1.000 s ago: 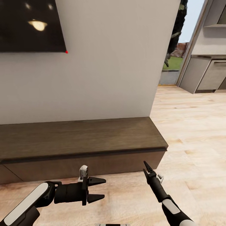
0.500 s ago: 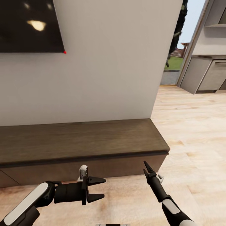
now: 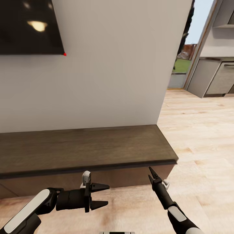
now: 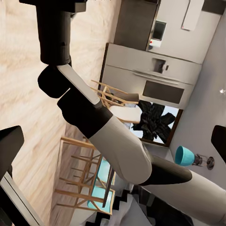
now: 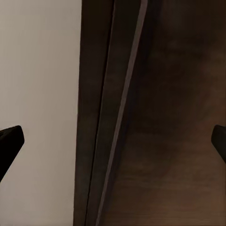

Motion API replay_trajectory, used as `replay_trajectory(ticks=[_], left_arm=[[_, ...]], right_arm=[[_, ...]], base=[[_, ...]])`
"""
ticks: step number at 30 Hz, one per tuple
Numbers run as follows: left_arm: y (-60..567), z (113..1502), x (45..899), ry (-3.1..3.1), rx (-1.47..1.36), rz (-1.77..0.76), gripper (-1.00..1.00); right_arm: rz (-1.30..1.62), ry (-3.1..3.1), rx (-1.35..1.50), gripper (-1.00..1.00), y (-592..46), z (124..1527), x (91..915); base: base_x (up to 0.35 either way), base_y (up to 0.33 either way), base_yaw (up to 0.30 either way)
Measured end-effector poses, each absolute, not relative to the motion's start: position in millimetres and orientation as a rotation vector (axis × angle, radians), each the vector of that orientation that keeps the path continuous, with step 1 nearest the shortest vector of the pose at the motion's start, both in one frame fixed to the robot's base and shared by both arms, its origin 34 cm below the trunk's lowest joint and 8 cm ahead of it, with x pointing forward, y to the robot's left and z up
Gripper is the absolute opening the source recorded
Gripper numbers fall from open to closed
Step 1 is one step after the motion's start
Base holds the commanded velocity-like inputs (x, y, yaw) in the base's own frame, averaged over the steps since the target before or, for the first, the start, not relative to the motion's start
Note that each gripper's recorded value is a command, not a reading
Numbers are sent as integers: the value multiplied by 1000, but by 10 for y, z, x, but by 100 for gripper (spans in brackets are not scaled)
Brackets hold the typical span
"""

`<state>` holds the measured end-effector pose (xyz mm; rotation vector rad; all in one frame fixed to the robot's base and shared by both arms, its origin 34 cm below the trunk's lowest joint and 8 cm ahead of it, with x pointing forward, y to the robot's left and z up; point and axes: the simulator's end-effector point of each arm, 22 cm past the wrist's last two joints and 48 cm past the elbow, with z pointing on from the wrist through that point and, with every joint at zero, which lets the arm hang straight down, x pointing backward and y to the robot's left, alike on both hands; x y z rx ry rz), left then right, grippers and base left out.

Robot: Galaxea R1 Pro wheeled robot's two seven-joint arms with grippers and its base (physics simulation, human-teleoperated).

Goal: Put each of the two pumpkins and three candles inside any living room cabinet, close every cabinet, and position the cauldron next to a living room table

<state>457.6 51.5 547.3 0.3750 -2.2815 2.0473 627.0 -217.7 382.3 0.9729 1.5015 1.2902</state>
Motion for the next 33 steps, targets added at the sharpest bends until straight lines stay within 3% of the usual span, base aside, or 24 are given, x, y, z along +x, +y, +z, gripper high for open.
replay_trajectory(ticks=[33], left_arm=[[521, 5466, 4579, -2283, 377, 2045, 100]], right_arm=[[1289, 1503, 972, 100, -2174, 3821, 6270]], base=[[32, 0, 0]])
